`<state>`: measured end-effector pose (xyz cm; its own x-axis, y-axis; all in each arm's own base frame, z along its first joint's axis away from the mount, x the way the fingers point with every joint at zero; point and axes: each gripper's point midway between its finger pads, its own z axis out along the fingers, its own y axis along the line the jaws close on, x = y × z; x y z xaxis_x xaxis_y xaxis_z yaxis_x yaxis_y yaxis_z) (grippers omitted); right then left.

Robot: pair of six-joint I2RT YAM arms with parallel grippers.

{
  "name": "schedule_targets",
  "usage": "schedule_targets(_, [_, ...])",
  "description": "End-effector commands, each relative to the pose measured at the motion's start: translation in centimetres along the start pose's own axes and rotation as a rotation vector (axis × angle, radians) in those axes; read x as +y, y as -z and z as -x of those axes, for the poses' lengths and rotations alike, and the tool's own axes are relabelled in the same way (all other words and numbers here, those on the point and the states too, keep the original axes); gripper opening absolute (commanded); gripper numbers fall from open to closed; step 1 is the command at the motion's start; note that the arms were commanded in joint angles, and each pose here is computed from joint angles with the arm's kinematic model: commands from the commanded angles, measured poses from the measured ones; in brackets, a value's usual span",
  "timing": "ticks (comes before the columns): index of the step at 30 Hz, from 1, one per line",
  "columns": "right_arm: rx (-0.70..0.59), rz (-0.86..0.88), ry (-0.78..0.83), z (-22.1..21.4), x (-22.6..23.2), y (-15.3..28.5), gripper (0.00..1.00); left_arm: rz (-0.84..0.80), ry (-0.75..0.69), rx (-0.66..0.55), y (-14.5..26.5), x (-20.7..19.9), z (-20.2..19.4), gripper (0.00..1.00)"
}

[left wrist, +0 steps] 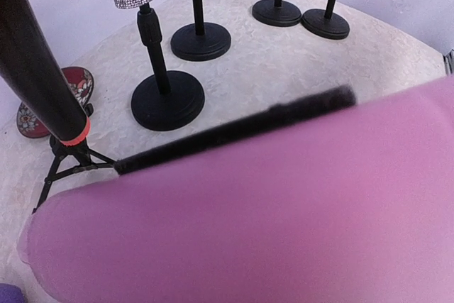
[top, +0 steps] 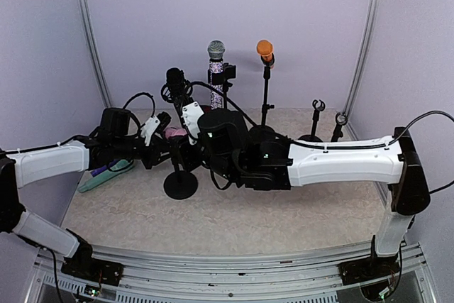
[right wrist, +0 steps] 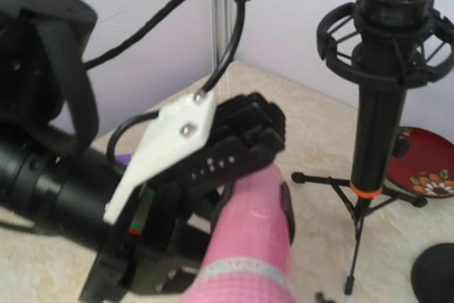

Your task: Remove the microphone from the stand

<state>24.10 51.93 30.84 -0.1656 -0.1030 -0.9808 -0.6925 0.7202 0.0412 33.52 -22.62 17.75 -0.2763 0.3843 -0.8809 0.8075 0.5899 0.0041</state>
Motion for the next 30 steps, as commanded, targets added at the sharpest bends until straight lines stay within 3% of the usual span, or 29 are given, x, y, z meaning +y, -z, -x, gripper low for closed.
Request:
schedule_targets(1, [-0.145,0.106,-0.086,7.7,2.1,7.7,0.0,0.255,0.025,0.091,0.3,5.7,-3.5,0.04])
schedule_targets(11, [-0.096,0.088,-0.083,6.1,1.9,11.1,0.0,0.232,0.0,0.095,-0.3,5.4,-3.3,0.07])
schedule_targets(12, [-0.092,0.081,-0.081,6.0,1.6,11.2,0.0,0.215,-0.01,0.094,-0.4,5.0,-3.2,0.13])
schedule_targets(13, [-0.087,0.076,-0.08,5.8,1.5,11.3,0.0,0.193,-0.018,0.095,-0.4,4.6,-3.0,0.26])
schedule_targets(15, [-0.077,0.071,-0.073,5.5,1.3,11.4,0.0,0.155,-0.034,0.101,-0.1,3.7,-2.3,0.73])
schedule_targets(16, [-0.069,0.069,-0.068,5.4,1.2,11.4,0.0,0.145,-0.045,0.112,0.2,3.4,-2.1,0.89])
schedule_targets(17, [-0.058,0.068,-0.065,5.2,1.1,11.2,0.0,0.139,-0.066,0.117,0.7,3.2,-1.7,0.98])
schedule_targets(22, [0.022,0.137,-0.083,3.9,0.9,9.8,0.0,0.029,-0.142,0.172,5.6,1.3,-2.0,0.99])
schedule_targets(30, [0.147,0.411,-0.16,1.3,3.0,6.0,0.0,-0.161,-0.292,0.198,12.4,-4.3,-3.1,0.99])
